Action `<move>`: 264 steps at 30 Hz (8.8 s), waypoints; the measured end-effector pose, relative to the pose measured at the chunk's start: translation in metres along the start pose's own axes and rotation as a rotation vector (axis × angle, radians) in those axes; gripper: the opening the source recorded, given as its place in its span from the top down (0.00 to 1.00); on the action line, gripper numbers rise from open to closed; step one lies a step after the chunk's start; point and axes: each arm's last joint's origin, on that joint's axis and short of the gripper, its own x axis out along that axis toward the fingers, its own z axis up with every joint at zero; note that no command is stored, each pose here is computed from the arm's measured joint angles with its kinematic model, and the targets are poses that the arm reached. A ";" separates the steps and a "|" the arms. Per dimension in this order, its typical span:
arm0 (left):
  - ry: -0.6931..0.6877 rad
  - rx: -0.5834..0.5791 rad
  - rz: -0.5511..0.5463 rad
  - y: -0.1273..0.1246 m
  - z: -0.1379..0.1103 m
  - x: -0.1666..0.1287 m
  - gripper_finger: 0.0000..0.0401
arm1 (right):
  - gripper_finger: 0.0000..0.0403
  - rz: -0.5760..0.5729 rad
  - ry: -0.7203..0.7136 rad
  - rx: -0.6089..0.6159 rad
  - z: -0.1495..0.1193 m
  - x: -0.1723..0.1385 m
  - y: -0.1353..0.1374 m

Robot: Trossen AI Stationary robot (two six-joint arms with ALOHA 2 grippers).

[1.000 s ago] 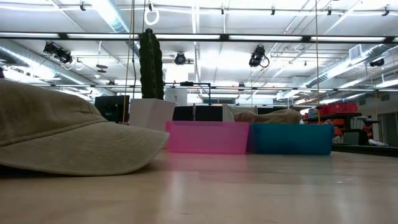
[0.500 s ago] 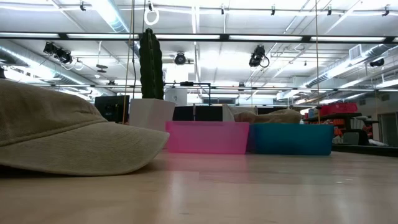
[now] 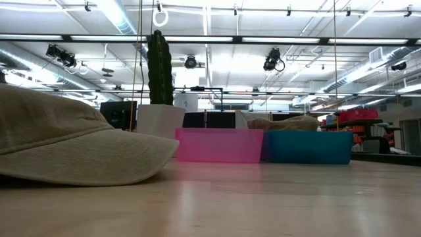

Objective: Pick & Place hat
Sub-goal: Put the right blue cap into the pink bin

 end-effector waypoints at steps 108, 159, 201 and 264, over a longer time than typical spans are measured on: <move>0.746 0.055 -0.573 -0.010 0.007 -0.038 0.97 | 0.35 -0.047 0.580 0.296 0.000 -0.030 0.000; 0.757 0.219 -0.322 0.012 -0.015 -0.030 0.40 | 0.99 0.244 0.581 0.336 -0.022 -0.012 -0.004; 0.989 0.189 -0.055 -0.010 0.010 -0.078 0.54 | 0.98 -0.222 0.741 0.493 -0.040 -0.046 -0.077; 1.098 1.458 0.264 0.003 -0.133 -0.049 0.56 | 0.98 -0.478 0.120 1.040 -0.088 -0.129 -0.135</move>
